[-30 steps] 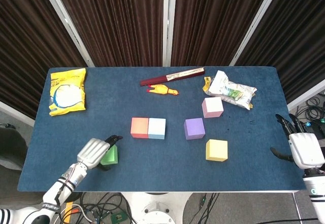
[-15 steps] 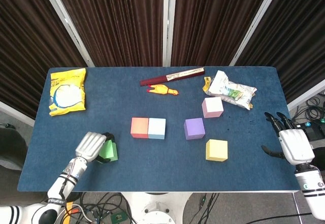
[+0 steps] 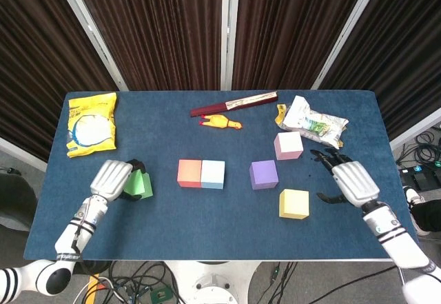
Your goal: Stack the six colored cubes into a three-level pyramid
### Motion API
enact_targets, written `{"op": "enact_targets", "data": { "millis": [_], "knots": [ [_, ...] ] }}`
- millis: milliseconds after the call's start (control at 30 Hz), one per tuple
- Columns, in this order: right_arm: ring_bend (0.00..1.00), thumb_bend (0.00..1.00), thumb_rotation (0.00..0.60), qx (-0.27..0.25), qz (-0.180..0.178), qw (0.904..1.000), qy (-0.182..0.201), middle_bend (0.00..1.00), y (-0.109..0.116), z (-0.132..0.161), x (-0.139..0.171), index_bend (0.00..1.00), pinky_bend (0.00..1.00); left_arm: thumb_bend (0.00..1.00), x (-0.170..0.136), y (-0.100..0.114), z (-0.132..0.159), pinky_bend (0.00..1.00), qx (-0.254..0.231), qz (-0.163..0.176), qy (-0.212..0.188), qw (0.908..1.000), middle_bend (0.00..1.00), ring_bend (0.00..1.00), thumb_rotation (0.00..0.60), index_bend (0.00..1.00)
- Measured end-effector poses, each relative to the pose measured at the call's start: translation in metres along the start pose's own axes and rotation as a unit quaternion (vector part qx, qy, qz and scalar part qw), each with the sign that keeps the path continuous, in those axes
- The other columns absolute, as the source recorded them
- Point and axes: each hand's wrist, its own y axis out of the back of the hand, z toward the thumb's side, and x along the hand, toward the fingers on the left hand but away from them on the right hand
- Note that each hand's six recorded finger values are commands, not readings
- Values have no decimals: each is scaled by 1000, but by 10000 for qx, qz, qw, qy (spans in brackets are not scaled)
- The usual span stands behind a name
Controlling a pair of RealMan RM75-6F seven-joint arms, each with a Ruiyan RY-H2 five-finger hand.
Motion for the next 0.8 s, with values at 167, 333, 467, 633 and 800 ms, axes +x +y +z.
{"op": "enact_targets", "data": {
  "millis": [167, 333, 467, 633, 800],
  "knots": [
    [85, 111, 600, -27, 206, 9993, 318, 236, -3, 30, -46, 0, 246, 1, 5, 2, 0, 805, 10, -46, -59, 10000, 474, 855, 600, 429],
    [85, 100, 600, 92, 355, 9984, 419, 237, -10, 51, -79, 0, 246, 1, 5, 2, -1, 804, -54, -87, -68, 9999, 470, 854, 600, 428],
    [85, 56, 600, 258, 531, 9973, 433, 228, -24, 63, -96, 0, 246, 1, 4, 0, -3, 803, -82, -149, -74, 9998, 465, 853, 600, 426],
    [85, 37, 600, 276, 673, 9965, 408, 225, -40, 75, -110, 0, 246, 1, 3, -1, -5, 803, -117, -180, -78, 9997, 462, 852, 600, 422],
    [85, 37, 600, 241, 781, 9959, 384, 230, -49, 82, -117, 4, 246, 1, 3, 1, -8, 802, -138, -186, -70, 9997, 458, 852, 600, 418]
  ]
}}
